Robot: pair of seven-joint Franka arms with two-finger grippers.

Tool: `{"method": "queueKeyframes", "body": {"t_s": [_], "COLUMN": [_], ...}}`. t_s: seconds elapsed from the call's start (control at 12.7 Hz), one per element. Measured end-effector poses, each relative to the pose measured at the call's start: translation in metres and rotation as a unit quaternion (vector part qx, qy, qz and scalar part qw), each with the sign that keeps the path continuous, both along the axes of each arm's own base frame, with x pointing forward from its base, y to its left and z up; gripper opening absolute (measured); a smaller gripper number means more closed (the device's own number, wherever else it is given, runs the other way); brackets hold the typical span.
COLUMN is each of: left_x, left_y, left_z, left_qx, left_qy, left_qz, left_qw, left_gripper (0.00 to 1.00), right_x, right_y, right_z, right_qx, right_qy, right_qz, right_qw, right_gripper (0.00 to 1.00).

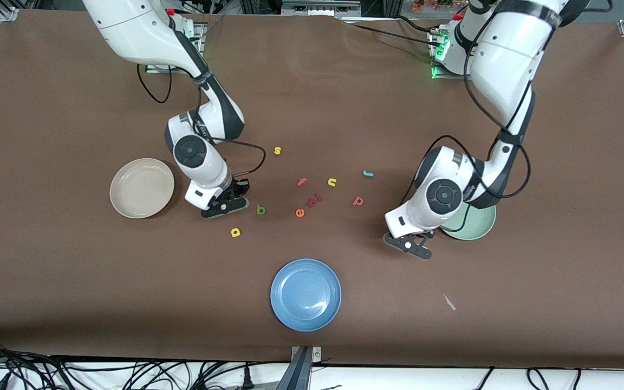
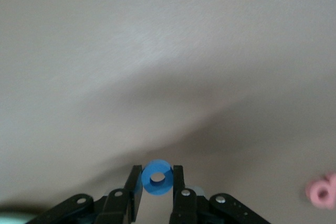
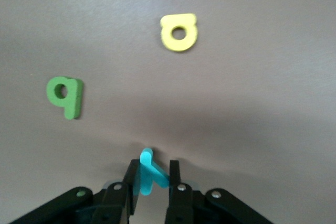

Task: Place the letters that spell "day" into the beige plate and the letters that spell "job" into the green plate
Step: 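Drop the cyan letter in the white plate while the left gripper drops the ring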

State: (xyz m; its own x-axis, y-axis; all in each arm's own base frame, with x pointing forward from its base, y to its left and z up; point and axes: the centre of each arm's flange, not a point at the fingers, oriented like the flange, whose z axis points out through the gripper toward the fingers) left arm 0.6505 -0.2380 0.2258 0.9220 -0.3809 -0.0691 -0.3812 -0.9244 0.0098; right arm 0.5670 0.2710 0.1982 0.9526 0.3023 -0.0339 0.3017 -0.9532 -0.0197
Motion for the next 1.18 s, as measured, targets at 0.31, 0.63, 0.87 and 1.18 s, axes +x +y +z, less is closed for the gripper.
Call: {"method": "queueKeyframes", "body": {"t_s": [0.31, 0.63, 0.87, 1.18], "left_x": [0.004, -0.016, -0.030, -0.033], "left_y": [0.086, 0.123, 0.129, 0.130], "left_z": [0.029, -0.012, -0.036, -0.041], "left_qx": [0.023, 0.025, 0.022, 0.019], "left_qy": [0.058, 0.083, 0.079, 0.073], "left_qz": [0.045, 0.061, 0.063, 0.064], "left_qw": [0.997, 0.994, 0.995, 0.995], "left_gripper": [0.24, 0.24, 0.24, 0.52], "right_x": [0.034, 0.043, 0.038, 0.037], "right_y": [-0.072, -0.166, -0.204, -0.221], "right_z": [0.032, 0.035, 0.027, 0.027], "right_qx": [-0.031, -0.065, -0.077, -0.052], "right_qy": [0.025, 0.051, 0.064, 0.081], "right_qz": [0.008, -0.022, -0.048, -0.102], "right_qw": [0.999, 0.996, 0.994, 0.990], "right_gripper": [0.26, 0.26, 0.26, 0.48]}}
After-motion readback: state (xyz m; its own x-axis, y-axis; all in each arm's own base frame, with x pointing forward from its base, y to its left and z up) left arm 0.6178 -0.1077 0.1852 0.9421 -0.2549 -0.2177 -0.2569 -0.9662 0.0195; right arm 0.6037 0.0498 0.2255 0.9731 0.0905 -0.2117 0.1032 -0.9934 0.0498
